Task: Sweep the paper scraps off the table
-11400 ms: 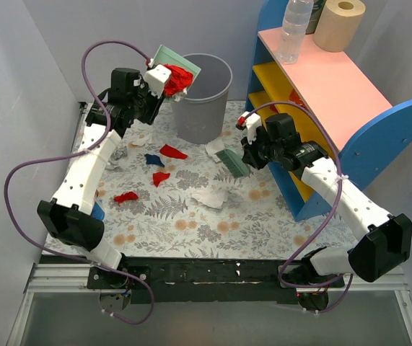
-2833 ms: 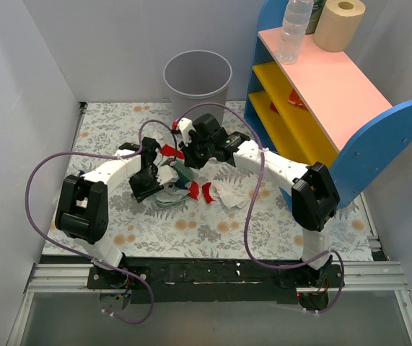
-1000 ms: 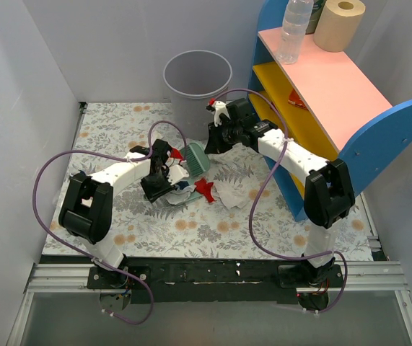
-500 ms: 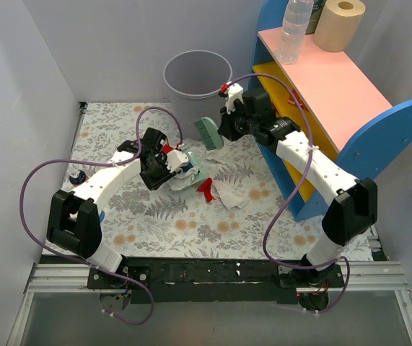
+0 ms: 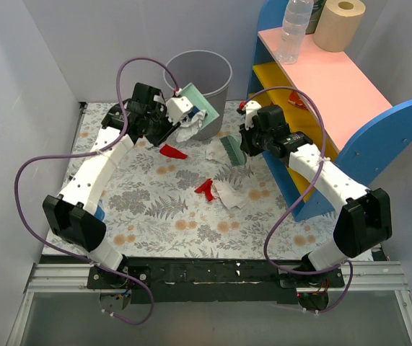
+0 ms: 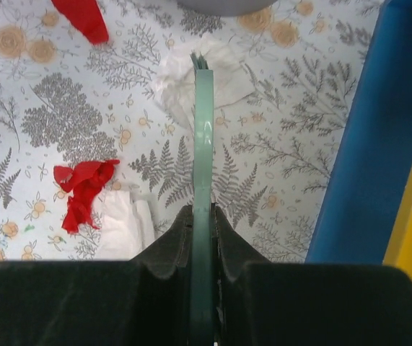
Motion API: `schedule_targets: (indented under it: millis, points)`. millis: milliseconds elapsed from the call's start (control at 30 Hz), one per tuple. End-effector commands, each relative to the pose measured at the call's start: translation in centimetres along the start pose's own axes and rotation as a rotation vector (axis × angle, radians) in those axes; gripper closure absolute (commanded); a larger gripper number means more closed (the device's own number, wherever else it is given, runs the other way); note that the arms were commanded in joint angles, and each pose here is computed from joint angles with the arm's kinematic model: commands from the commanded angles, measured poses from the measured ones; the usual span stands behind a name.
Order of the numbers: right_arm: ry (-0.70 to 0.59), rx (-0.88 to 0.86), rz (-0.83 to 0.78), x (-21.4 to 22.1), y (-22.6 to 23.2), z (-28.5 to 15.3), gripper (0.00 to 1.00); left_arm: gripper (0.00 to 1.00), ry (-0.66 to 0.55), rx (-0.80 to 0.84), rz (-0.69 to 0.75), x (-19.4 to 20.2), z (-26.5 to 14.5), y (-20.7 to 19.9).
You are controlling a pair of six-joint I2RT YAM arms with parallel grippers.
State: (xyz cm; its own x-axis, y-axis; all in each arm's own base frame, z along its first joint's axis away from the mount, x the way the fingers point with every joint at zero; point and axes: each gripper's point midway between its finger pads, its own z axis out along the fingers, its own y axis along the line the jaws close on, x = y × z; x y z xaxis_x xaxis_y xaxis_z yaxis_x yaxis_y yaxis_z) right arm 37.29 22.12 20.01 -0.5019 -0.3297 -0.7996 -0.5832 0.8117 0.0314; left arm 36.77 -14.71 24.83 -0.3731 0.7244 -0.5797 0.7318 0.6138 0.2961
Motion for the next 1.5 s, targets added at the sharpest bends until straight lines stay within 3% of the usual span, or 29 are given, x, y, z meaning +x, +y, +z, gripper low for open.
schedule_targets:
  millis: [0,400,433,633,733,900,967,1133,1300,1467]
  points:
    - [-0.054,-0.024,0.018,-0.7,0.5,-1.5,0.99,1.00,-0.057,-0.042,-0.036,-3.1,-1.9,1.9]
    - [-0.020,-0.089,0.044,2.2,1.9,-2.1,0.99,1.00,-0.168,-0.410,-0.113,-10.8,-1.6,12.0]
    - [-0.018,-0.094,0.045,2.3,2.0,-2.1,0.99,1.00,-0.148,-0.420,-0.104,-10.8,0.1,12.6]
    - [-0.011,-0.102,0.051,3.2,2.2,-2.2,0.99,1.00,-0.180,-0.614,-0.043,-12.8,1.5,17.5]
    - [-0.009,-0.102,0.052,3.3,2.2,-2.3,0.99,1.00,-0.146,-0.729,0.090,-13.5,2.3,20.1]
    - [-0.013,-0.107,0.052,3.2,2.2,-2.1,0.99,1.00,-0.127,-0.993,0.453,-17.6,-1.1,24.2]
    - [-0.019,-0.111,0.051,3.1,2.3,-2.1,0.99,1.00,-0.139,-1.048,0.559,-18.9,-1.8,24.9]
    - [-0.022,-0.119,0.050,3.3,2.4,-1.9,0.99,1.00,-0.034,-1.075,0.884,-19.4,-1.4,25.4]
    - [-0.029,-0.121,0.051,3.3,2.4,-2.0,0.99,1.00,-0.034,-1.086,1.035,-20.1,-1.8,25.1]
    - [-0.017,-0.133,0.055,3.8,2.5,-1.8,0.99,1.00,-0.066,-1.166,1.069,-21.9,-3.9,26.0]
